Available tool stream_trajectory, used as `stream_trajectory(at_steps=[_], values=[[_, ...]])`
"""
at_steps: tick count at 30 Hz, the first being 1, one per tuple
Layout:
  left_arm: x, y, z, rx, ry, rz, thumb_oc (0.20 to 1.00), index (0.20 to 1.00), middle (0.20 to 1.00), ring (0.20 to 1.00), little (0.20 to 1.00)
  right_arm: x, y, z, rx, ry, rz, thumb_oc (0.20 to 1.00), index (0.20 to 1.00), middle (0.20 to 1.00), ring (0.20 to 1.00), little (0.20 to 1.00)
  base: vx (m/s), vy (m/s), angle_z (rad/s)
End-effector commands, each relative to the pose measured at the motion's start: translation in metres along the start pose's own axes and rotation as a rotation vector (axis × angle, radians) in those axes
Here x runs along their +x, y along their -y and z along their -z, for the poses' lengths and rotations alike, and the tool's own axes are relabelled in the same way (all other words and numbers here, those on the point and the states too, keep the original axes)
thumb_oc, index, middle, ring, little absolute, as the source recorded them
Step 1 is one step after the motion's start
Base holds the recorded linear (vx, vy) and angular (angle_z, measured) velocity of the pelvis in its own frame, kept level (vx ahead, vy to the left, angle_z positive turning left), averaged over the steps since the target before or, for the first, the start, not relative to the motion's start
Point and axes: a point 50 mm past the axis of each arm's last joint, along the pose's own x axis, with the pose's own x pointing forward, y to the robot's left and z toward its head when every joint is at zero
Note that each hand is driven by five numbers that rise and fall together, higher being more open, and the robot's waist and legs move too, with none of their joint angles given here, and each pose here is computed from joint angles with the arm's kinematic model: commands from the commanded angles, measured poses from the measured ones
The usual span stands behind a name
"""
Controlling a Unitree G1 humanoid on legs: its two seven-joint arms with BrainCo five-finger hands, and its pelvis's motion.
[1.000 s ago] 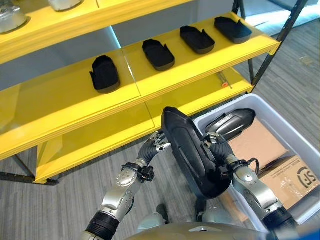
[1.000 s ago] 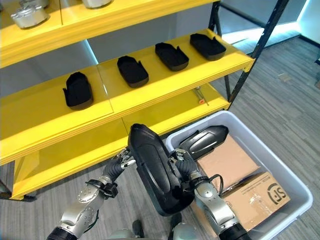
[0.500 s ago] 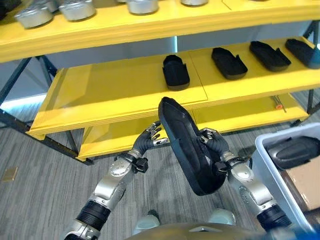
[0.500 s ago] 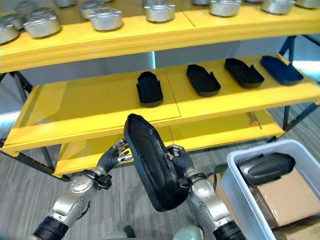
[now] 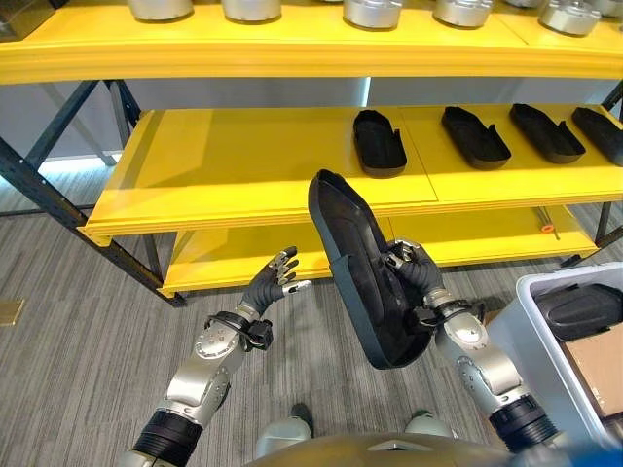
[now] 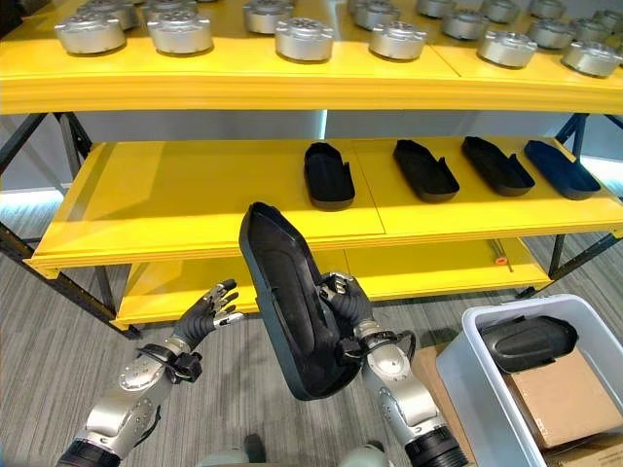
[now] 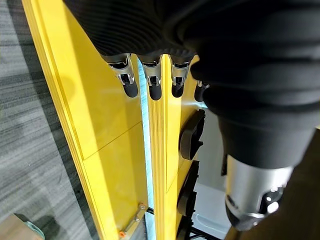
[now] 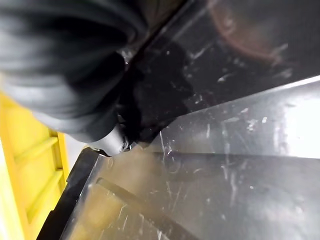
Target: Move parts from the plastic box to the shelf.
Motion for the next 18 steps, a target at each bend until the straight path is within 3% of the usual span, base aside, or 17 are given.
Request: stream_trajectory(at_steps=[1,4,18], values=[[0.015,0.026,-0.031,0.037,0.135,0.114,1.000,1.000,1.000,1.000,1.000,0.011,0.012,-0.048,0.064,0.248,0.006,0.200,0.200,0.200,0.200,0.200,0.06,-0.052,0.50],[0.015,0.031,-0.026,0.007,0.117,0.135,1.000,1.000,1.000,1.000,1.000,0.008,0.017,-0.047,0.115,0.267,0.022,0.200,0.200,0.200,0.200,0.200,0.03,-0.125,0.72],[-0.002,0.026,-0.007,-0.054,0.092,0.059,1.000,1.000,1.000,1.000,1.000,0.003,0.012,-0.036,0.160,0.259,-0.033,0.200,0.200,0.200,0.200,0.200,0.00,-0.066,-0.02]])
